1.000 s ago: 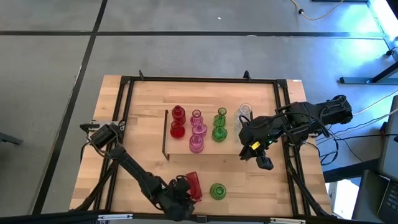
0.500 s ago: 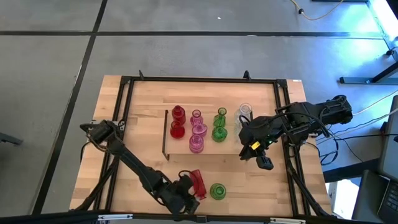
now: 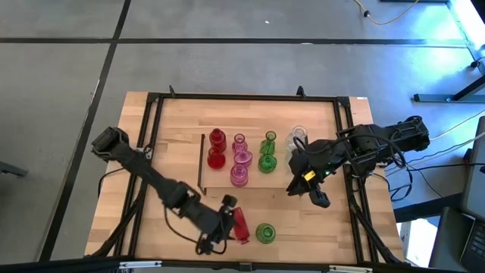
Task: Sort vases onto shelf
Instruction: Put the red vase on the shelf aligned with the other red vases
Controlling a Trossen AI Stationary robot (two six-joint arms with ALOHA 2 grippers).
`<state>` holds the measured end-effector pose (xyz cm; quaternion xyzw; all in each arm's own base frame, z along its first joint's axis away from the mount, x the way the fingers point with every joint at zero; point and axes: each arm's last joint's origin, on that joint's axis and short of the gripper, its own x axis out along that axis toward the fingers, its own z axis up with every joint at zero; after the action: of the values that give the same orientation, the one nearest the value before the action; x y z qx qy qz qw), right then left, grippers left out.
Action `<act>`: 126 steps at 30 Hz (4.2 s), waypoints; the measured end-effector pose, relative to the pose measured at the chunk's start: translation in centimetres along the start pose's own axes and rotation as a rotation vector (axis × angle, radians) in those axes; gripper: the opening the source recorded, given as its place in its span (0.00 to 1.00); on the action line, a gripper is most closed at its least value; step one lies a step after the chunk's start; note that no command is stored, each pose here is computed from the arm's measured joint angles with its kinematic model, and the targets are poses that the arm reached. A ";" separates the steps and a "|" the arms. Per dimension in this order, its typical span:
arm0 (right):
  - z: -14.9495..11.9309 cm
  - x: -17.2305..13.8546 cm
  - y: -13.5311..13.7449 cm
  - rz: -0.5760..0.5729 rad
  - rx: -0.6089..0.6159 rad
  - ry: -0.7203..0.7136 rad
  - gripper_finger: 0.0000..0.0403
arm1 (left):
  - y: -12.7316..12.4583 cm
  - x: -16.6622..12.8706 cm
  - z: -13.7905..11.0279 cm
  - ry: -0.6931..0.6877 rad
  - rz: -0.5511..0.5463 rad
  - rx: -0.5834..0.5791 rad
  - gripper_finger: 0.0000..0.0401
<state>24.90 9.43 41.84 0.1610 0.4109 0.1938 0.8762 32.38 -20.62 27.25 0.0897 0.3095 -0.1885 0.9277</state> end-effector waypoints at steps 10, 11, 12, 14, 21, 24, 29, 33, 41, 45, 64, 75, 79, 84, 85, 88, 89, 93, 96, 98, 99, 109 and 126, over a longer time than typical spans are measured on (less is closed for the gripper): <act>0.1 0.0 -0.1 -0.040 0.078 -0.027 0.10 | 4.2 1.1 -2.5 0.232 -0.136 0.273 0.43; 0.1 0.0 -0.1 -0.048 0.077 -0.030 0.10 | 4.2 1.4 -2.7 0.241 -0.149 0.284 0.44; 0.1 0.0 -0.1 -0.057 0.077 -0.035 0.10 | 4.2 1.9 -3.1 0.262 -0.161 0.297 0.44; 0.2 0.0 -0.2 -0.079 0.072 -0.045 0.10 | 4.1 3.0 -3.8 0.294 -0.182 0.298 0.46; 0.2 0.0 -0.3 -0.110 0.076 -0.058 0.10 | 3.9 5.2 -4.7 0.314 -0.124 0.314 0.61; 0.2 0.0 -0.3 -0.119 0.077 -0.062 0.10 | 4.4 5.4 -4.0 0.244 -0.049 0.388 0.69; 0.2 0.0 -0.3 -0.118 0.078 -0.062 0.10 | 4.9 5.9 -3.2 0.154 -0.027 0.556 0.77; 0.2 0.0 -0.3 -0.110 0.096 -0.059 0.10 | 4.8 6.6 -4.5 0.232 -0.105 0.584 0.78; 0.2 0.0 -0.3 -0.094 0.097 -0.051 0.10 | 3.1 8.3 -6.5 0.310 -0.218 0.748 0.77; 0.2 0.0 -0.3 -0.094 0.097 -0.051 0.10 | 2.5 9.2 -7.4 0.350 -0.194 0.809 0.77; 0.2 0.0 -0.3 -0.097 0.096 -0.053 0.10 | 3.1 11.7 -8.1 0.595 -0.226 0.654 0.63; 0.2 0.0 -0.3 -0.094 0.091 -0.050 0.10 | 4.3 11.9 -6.4 0.572 -0.155 0.506 0.59; 0.2 0.0 -0.3 -0.095 0.068 -0.049 0.10 | 4.3 11.6 -4.2 0.520 -0.066 0.426 0.59; 0.2 0.0 -0.3 -0.095 0.044 -0.048 0.10 | 4.5 10.4 -1.7 0.498 -0.003 0.256 0.59; 0.2 0.0 -0.3 -0.093 0.041 -0.047 0.10 | 4.6 10.1 -1.4 0.507 0.004 0.233 0.59; 0.1 0.0 -0.2 -0.074 0.022 -0.038 0.10 | 4.5 9.3 -1.0 0.531 0.023 0.161 0.59; 0.1 0.0 -0.2 -0.071 0.015 -0.037 0.10 | 4.3 9.1 -1.1 0.542 0.023 0.136 0.59; 0.1 0.0 -0.2 -0.071 -0.011 -0.035 0.10 | 3.1 8.0 -1.6 0.631 0.029 0.047 0.59; 0.1 -0.1 -0.2 -0.071 -0.032 -0.033 0.10 | 1.5 6.8 -0.8 0.598 0.020 -0.012 0.59; 0.1 -0.2 -0.1 -0.062 -0.044 -0.032 0.10 | 0.5 5.6 0.1 0.544 0.030 -0.068 0.59; 0.1 -0.3 -0.1 -0.060 -0.052 -0.033 0.10 | 0.0 5.1 0.5 0.515 0.049 -0.103 0.59; 0.1 -0.3 -0.1 -0.052 -0.093 -0.037 0.10 | -4.3 -2.4 3.9 0.001 0.567 -0.579 0.59; 0.0 -0.3 0.1 0.005 -0.090 -0.015 0.10 | -5.3 -2.5 -2.2 -0.569 1.016 -0.767 0.59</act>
<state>24.74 9.34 42.08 0.1238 0.3948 0.2128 0.8851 27.20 -24.11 26.75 -0.1634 0.0186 0.3754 0.9122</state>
